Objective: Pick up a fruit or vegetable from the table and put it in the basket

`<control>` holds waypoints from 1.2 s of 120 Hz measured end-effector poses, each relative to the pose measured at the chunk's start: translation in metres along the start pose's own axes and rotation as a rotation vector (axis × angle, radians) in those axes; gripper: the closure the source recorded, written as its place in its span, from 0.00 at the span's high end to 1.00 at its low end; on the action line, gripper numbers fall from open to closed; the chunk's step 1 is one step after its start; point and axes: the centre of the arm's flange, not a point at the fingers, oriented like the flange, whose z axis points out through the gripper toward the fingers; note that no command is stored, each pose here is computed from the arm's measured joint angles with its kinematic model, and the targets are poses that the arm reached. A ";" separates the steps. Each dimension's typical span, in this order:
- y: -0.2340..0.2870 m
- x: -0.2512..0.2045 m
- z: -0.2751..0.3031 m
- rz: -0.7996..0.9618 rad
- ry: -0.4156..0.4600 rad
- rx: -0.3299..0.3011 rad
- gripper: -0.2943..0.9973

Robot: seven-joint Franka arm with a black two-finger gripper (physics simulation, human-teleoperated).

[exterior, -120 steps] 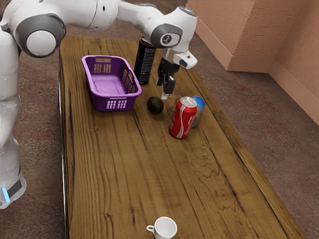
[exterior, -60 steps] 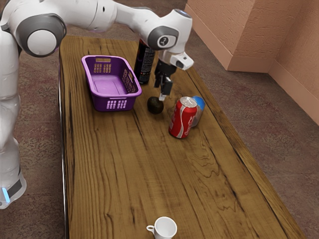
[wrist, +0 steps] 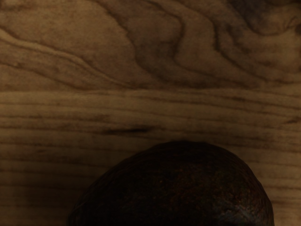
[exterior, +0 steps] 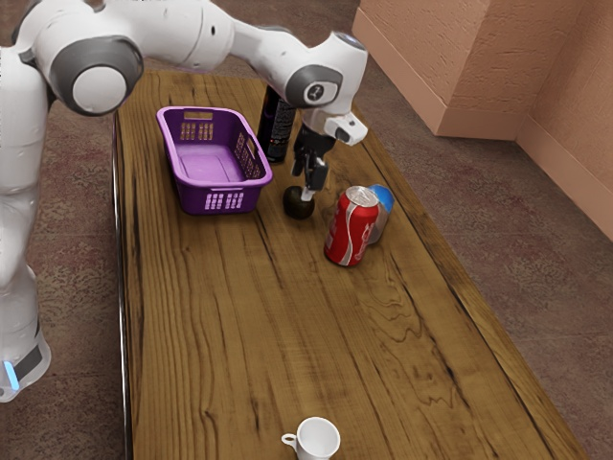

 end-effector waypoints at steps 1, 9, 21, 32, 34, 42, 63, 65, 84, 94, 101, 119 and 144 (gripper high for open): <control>0.000 0.000 0.001 0.000 -0.001 -0.001 0.77; -0.006 0.001 0.007 -0.010 -0.006 -0.005 0.77; -0.011 0.002 0.014 -0.020 -0.013 -0.009 0.77; -0.012 0.005 0.020 -0.020 -0.011 -0.011 0.77; -0.012 0.005 0.022 -0.020 -0.011 -0.011 0.77; -0.013 0.008 0.027 -0.020 -0.011 -0.012 0.77; -0.013 0.009 0.031 -0.015 -0.005 -0.013 0.66; -0.013 0.009 0.031 -0.014 -0.004 -0.012 0.64; -0.012 0.011 0.031 -0.008 0.004 -0.004 0.57; -0.010 0.011 0.032 -0.004 0.005 -0.002 0.57; -0.007 0.010 0.024 0.001 0.020 -0.001 0.55; 0.002 0.004 -0.012 0.023 0.083 0.001 0.51; 0.009 -0.013 -0.064 0.049 0.169 0.019 0.49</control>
